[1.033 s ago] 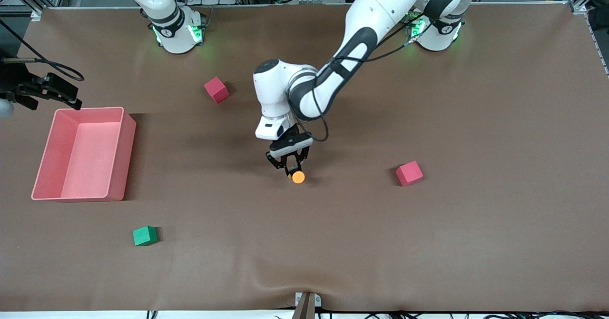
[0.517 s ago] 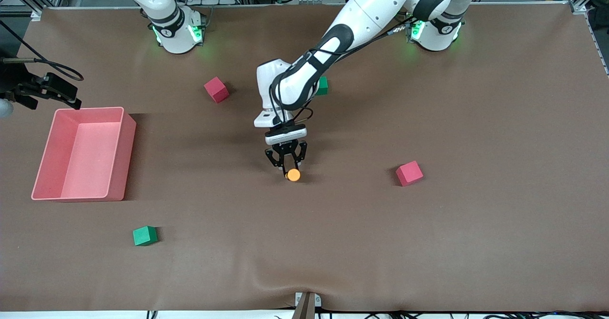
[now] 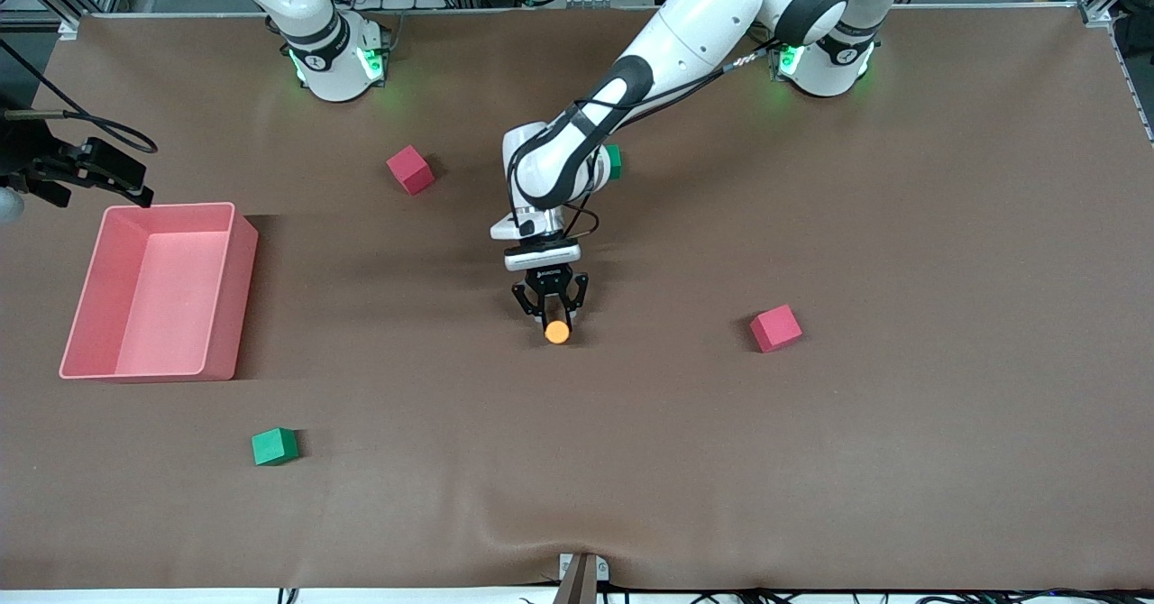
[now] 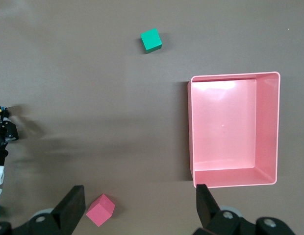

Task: Place and upright button with both arms
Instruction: 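Lower the upright button onto the table with the left gripper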

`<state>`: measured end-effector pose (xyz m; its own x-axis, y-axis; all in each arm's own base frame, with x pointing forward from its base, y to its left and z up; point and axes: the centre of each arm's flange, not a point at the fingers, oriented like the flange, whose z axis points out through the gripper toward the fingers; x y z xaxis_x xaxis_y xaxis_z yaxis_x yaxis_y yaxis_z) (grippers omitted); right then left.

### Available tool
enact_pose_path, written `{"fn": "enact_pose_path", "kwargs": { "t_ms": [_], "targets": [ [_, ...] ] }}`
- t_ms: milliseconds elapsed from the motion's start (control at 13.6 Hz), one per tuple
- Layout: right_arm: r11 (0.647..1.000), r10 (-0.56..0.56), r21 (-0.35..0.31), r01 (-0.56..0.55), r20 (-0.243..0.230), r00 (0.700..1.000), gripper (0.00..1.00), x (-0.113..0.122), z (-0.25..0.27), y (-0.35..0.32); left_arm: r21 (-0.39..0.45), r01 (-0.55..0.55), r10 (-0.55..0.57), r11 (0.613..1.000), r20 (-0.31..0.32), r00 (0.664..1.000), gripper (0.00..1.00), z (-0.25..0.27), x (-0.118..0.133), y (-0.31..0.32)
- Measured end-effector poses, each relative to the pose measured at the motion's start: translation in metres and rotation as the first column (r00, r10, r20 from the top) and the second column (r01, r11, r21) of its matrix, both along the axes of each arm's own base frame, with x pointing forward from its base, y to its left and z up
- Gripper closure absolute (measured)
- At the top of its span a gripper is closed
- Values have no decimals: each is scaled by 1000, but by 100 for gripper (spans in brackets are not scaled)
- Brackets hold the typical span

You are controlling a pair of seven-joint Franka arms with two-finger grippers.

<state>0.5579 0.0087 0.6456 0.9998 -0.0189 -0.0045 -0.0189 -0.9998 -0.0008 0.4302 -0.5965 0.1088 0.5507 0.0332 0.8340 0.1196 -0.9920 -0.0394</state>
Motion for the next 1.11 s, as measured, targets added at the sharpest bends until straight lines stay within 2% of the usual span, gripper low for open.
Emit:
{"fn": "enact_pose_path", "kwargs": {
  "t_ms": [1107],
  "targets": [
    [1000,-10,0,10,2,1000,0,0,0,-5,36,24,-25,999,35,999,59,-7,3,4]
  ]
}}
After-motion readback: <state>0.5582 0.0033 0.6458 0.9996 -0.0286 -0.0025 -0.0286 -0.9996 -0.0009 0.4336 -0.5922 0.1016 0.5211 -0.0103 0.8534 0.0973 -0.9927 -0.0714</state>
